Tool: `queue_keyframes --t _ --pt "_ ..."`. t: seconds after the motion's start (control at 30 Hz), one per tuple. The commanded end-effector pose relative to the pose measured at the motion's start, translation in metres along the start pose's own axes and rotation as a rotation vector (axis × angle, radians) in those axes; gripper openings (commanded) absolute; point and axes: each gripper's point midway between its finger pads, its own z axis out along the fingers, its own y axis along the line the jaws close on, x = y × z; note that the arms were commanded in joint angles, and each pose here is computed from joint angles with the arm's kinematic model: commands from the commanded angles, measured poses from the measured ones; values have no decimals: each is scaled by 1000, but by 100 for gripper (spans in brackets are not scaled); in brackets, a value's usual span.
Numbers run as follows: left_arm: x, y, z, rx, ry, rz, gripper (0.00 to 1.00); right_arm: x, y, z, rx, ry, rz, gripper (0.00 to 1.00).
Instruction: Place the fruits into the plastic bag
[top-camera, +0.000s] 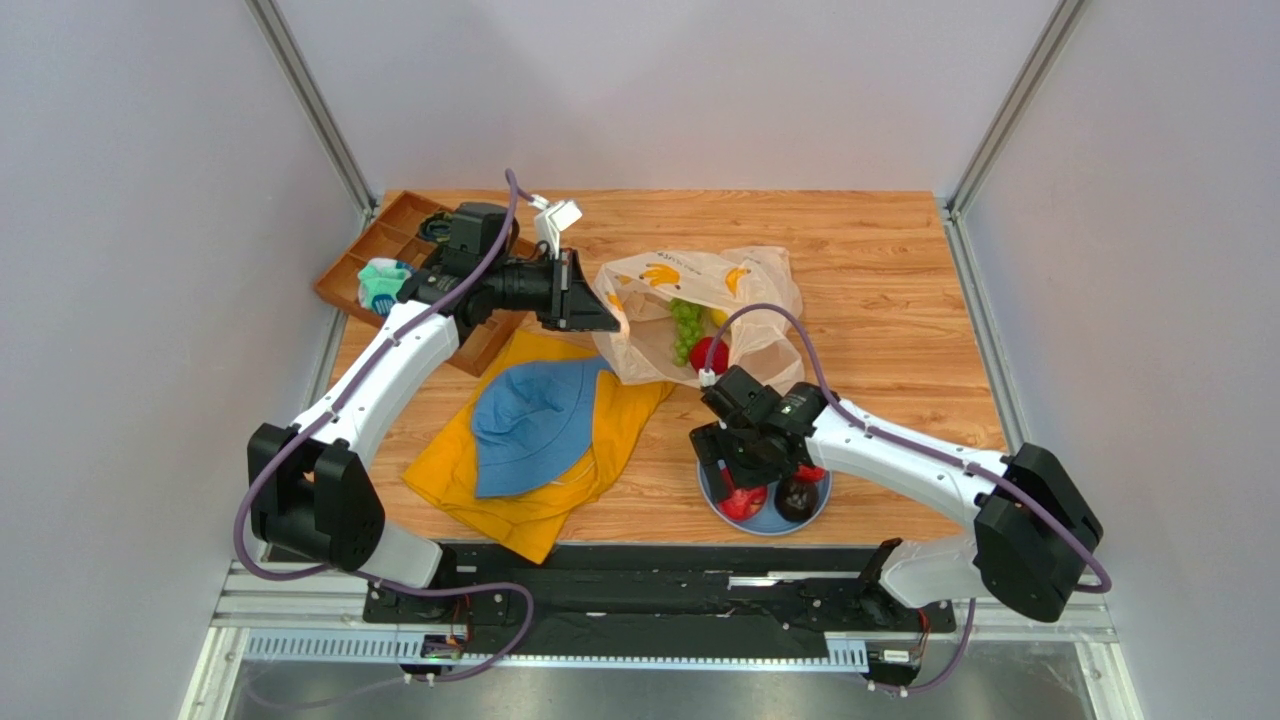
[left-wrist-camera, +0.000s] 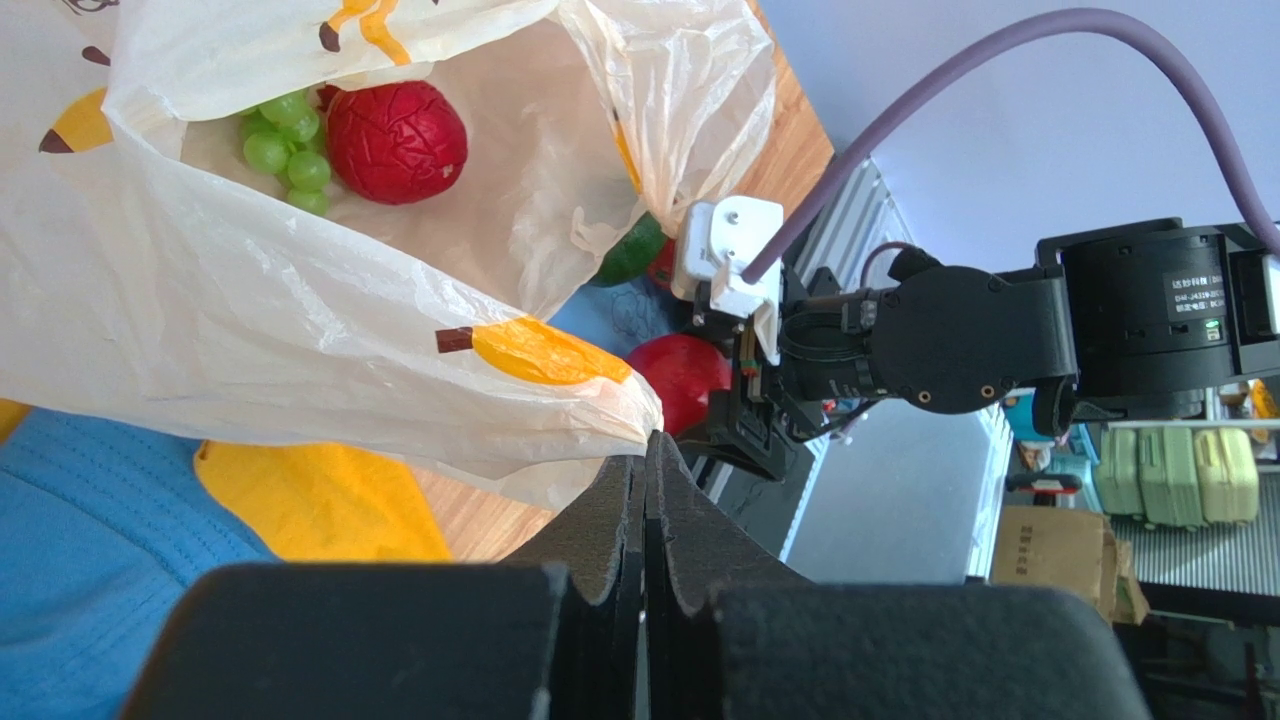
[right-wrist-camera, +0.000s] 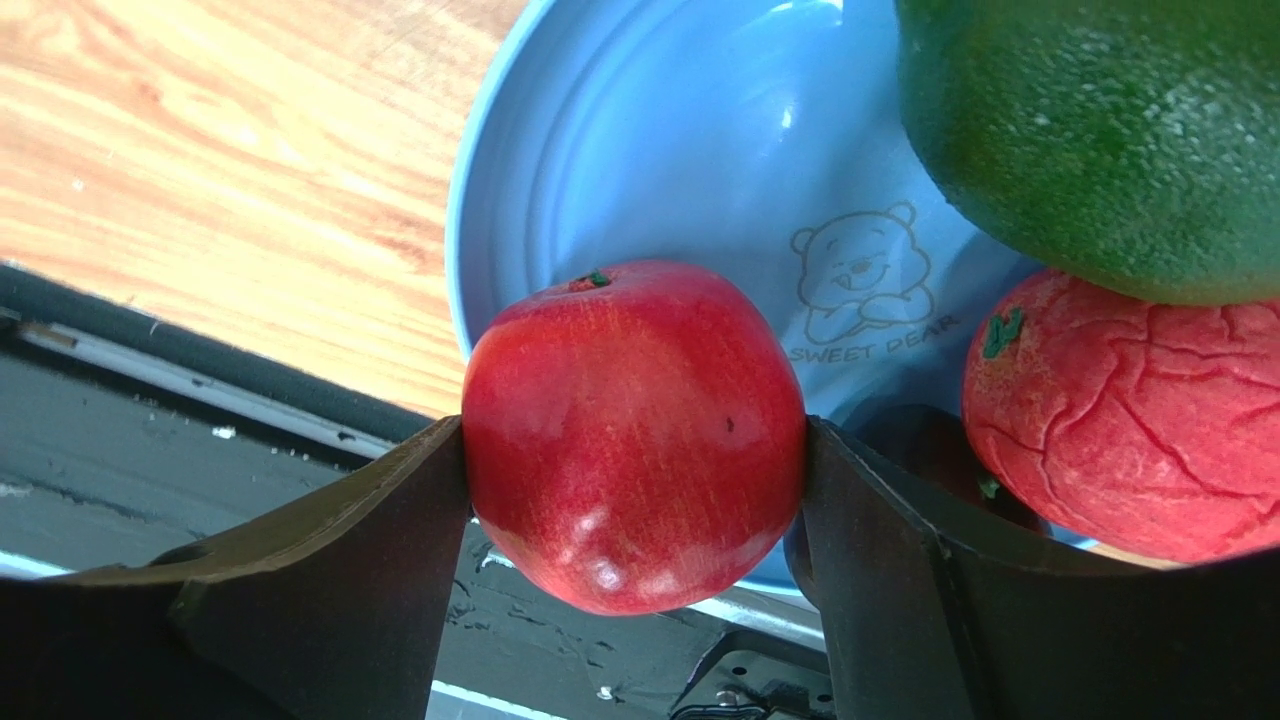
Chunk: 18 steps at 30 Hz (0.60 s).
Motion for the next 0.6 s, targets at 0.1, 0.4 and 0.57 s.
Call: queue_keyframes --t 0.1,0.4,0.57 --pt "-17 -8 -5 11 -34 63 0 -28 36 -54 -199 -132 -123 33" --pt "-17 -8 -5 9 -36 64 0 -89 54 -114 -271 -359 -171 32" --pt "-18 -10 -6 9 -40 71 0 -150 39 -130 -154 -521 -107 31"
